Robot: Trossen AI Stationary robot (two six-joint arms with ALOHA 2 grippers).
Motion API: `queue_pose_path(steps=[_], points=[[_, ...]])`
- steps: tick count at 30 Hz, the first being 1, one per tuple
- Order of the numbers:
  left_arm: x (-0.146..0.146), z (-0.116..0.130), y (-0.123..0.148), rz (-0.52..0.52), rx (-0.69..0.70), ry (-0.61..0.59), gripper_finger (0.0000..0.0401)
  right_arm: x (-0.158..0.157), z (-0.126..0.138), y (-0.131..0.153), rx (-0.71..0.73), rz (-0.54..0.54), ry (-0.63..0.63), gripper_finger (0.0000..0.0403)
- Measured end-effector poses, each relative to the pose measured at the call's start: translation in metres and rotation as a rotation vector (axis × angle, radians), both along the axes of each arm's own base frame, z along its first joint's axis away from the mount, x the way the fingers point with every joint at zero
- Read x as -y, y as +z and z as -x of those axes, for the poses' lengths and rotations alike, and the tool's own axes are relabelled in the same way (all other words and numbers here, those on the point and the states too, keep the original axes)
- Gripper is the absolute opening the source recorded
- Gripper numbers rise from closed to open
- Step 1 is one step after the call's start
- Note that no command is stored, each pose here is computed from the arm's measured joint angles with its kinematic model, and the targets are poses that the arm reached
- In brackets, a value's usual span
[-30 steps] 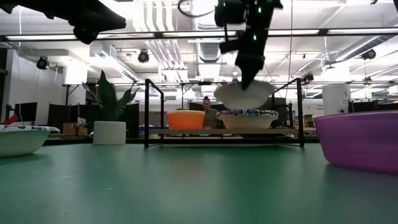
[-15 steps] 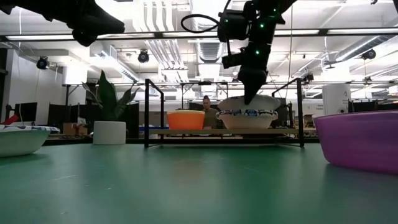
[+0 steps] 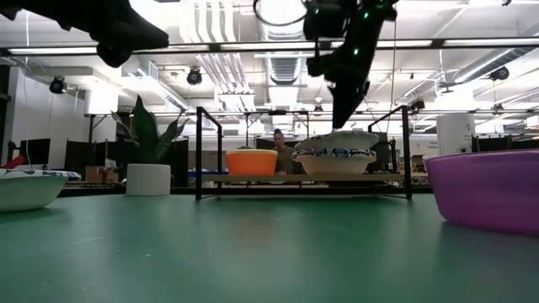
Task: Place and stack bowls onto a shelf
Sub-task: Stack the white patterned bowl on top of the white patterned bowl on the shelf, then stack the green bowl on top of the yellow bowl on the shelf
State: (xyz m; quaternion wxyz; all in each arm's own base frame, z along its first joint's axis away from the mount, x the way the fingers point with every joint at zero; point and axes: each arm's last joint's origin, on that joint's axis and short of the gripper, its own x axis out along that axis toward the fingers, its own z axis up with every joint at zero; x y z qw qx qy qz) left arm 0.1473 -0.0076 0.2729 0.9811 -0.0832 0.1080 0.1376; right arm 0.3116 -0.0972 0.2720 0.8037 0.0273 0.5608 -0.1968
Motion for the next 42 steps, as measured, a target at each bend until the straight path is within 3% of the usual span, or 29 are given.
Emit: queue_pose_path(steps=[6, 17, 21, 26, 32, 42], points=[[0.001, -0.009, -0.008, 0.065, -0.042, 0.020, 0.0057, -0.001, 0.007, 0.017, 0.184, 0.140, -0.036, 0.0197], [0.003, -0.020, -0.014, 0.093, -0.066, 0.029, 0.0057, 0.012, 0.036, -0.037, 0.281, 0.164, -0.063, 0.0016], [0.003, -0.021, -0.012, 0.097, -0.041, 0.026, 0.0057, 0.010, 0.039, -0.040, 0.305, 0.162, -0.067, 0.0013], [0.004, -0.021, -0.011, 0.124, -0.022, 0.022, 0.0057, 0.007, 0.042, -0.021, 0.374, 0.172, -0.055, 0.0013], [0.008, -0.024, -0.014, 0.294, -0.024, -0.040, 0.0057, -0.015, 0.057, 0.004, 0.497, 0.132, 0.025, 0.0013], [0.018, -0.041, -0.034, 0.523, -0.121, -0.014, 0.0039, -0.075, 0.082, 0.005, 0.628, 0.048, 0.181, 0.0013]])
